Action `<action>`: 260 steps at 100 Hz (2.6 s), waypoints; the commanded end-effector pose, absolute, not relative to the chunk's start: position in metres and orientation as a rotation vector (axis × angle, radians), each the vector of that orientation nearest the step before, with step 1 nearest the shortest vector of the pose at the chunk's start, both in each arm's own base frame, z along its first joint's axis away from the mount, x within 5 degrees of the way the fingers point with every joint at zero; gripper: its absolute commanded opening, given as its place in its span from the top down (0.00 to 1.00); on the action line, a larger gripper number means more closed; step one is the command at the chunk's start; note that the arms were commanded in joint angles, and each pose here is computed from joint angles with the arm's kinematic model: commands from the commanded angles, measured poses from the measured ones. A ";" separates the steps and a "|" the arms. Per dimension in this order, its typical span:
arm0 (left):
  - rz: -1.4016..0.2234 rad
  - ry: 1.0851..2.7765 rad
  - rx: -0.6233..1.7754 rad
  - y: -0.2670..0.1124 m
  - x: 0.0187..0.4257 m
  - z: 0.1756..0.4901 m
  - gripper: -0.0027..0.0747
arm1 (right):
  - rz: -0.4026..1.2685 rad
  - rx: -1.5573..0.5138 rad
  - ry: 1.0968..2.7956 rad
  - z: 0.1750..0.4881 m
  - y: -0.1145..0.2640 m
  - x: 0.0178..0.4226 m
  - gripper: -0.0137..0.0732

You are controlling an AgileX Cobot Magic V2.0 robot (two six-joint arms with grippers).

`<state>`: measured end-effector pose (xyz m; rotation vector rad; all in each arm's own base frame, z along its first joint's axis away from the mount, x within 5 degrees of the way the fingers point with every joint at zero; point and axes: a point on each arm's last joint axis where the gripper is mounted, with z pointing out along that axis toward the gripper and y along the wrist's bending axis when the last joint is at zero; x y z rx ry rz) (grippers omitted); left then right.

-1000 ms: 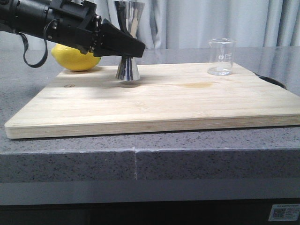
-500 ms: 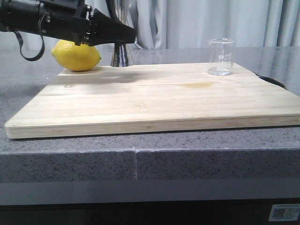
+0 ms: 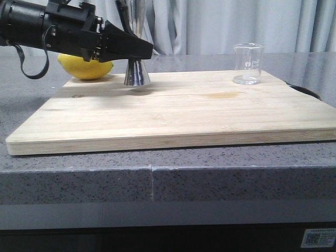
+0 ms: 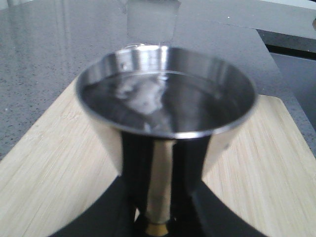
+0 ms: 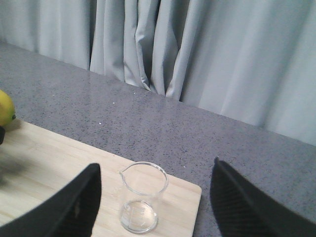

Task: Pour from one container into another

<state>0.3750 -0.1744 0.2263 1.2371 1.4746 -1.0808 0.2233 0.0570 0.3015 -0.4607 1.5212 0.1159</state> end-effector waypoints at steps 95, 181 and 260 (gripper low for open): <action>-1.217 1.238 1.288 -0.180 0.347 0.285 0.86 | 0.126 -0.449 1.436 0.317 0.058 0.220 0.35; -1.125 1.287 1.247 -0.137 0.321 0.304 0.86 | 0.122 -0.449 1.449 0.316 0.057 0.221 0.35; -1.044 1.266 1.245 -0.152 0.315 0.291 0.86 | 0.122 -0.449 1.449 0.316 0.057 0.221 0.35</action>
